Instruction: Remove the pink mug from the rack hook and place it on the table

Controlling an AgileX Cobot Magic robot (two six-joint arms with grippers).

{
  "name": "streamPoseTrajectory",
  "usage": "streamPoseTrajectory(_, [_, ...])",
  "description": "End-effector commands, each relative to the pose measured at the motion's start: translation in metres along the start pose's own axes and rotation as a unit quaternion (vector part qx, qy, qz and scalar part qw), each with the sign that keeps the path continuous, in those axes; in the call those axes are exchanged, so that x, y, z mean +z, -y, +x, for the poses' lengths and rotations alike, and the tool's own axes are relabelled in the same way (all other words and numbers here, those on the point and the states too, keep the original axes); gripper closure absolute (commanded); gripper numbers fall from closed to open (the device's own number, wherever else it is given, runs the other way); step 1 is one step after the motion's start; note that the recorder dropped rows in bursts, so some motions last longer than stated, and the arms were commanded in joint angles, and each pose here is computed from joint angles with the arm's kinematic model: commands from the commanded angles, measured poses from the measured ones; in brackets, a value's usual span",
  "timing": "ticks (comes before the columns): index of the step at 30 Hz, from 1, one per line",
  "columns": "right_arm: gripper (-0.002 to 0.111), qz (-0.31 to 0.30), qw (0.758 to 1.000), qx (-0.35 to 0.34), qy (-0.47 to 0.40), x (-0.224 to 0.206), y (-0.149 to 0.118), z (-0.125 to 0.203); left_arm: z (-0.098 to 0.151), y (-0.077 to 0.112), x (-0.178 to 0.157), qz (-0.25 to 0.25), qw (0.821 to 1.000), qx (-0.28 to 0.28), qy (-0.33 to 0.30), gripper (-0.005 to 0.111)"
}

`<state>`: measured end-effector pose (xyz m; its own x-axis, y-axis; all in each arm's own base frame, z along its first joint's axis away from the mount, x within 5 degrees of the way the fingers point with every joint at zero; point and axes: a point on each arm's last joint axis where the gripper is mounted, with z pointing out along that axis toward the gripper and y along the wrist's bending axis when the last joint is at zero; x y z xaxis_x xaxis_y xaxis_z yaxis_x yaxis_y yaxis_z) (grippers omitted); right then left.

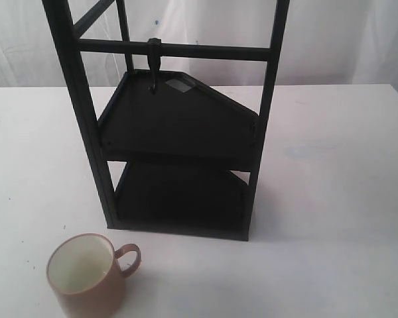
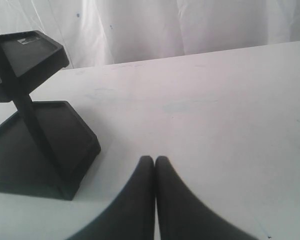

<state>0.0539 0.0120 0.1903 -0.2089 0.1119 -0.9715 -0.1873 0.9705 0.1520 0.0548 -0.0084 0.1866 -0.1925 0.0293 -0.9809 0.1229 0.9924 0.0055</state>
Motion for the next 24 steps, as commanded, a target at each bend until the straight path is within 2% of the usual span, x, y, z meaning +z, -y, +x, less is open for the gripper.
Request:
streamPoseTrajectory(1, [0.108,0.004,1.0,0.001,0.003,0.0,0.0007,0.001,0.0013,-0.0011,0.0015,-0.007,1.0,-0.009,0.024,0.107])
streamPoseTrajectory(24, [0.108,0.004,1.0,0.001,0.003,0.0,0.0007,0.001,0.0015,-0.0015,0.0015,-0.009,1.0,0.001,0.022,0.107])
